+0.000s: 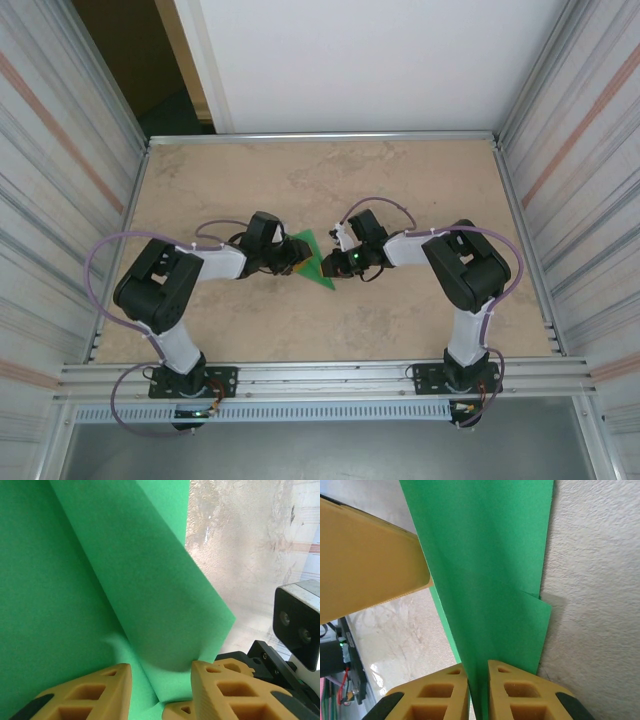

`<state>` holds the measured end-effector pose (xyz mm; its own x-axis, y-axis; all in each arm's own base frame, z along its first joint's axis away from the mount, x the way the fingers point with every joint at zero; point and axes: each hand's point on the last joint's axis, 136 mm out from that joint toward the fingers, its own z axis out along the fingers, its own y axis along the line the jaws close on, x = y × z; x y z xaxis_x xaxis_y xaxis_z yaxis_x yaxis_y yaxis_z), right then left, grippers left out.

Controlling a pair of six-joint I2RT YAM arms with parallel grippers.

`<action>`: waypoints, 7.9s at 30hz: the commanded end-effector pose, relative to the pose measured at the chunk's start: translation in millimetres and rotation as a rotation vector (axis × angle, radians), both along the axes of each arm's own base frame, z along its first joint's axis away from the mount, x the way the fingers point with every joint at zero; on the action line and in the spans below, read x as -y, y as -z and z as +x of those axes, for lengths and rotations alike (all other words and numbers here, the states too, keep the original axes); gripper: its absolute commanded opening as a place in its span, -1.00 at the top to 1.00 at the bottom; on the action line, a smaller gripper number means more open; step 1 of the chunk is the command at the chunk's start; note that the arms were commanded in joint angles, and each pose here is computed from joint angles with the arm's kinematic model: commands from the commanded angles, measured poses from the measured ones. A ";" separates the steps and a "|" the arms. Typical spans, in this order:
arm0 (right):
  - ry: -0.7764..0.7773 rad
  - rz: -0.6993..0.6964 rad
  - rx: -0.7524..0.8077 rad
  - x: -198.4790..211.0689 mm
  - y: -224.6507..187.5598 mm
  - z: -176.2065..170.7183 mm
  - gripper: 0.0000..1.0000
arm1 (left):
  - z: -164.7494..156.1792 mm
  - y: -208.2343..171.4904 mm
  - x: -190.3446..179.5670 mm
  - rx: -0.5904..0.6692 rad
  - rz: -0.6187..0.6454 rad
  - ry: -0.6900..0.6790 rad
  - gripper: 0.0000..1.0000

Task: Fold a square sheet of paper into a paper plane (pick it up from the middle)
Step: Fourth fold the wing at the center of the table.

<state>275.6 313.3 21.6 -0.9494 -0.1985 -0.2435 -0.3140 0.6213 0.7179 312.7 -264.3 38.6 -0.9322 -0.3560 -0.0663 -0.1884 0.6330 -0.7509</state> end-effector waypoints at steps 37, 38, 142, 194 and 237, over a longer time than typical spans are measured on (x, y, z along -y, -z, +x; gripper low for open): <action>0.049 0.036 0.077 6.4 -34.8 -8.6 0.53 | -48.3 79.0 -35.5 -0.417 0.406 0.040 -0.05; 0.040 0.036 0.077 3.7 -34.5 -9.6 0.55 | -49.9 80.9 -37.5 -0.430 0.420 0.039 -0.05; 0.028 -0.192 -0.083 22.6 34.9 -22.5 0.72 | 17.2 24.7 8.1 -0.102 0.097 0.054 0.85; 0.195 -0.017 0.004 18.6 -39.9 16.8 0.59 | 15.3 17.7 19.2 0.070 0.005 0.366 0.83; 0.087 -0.276 -0.145 18.5 40.4 -14.7 0.84 | 52.2 0.2 9.9 0.112 0.117 0.212 0.81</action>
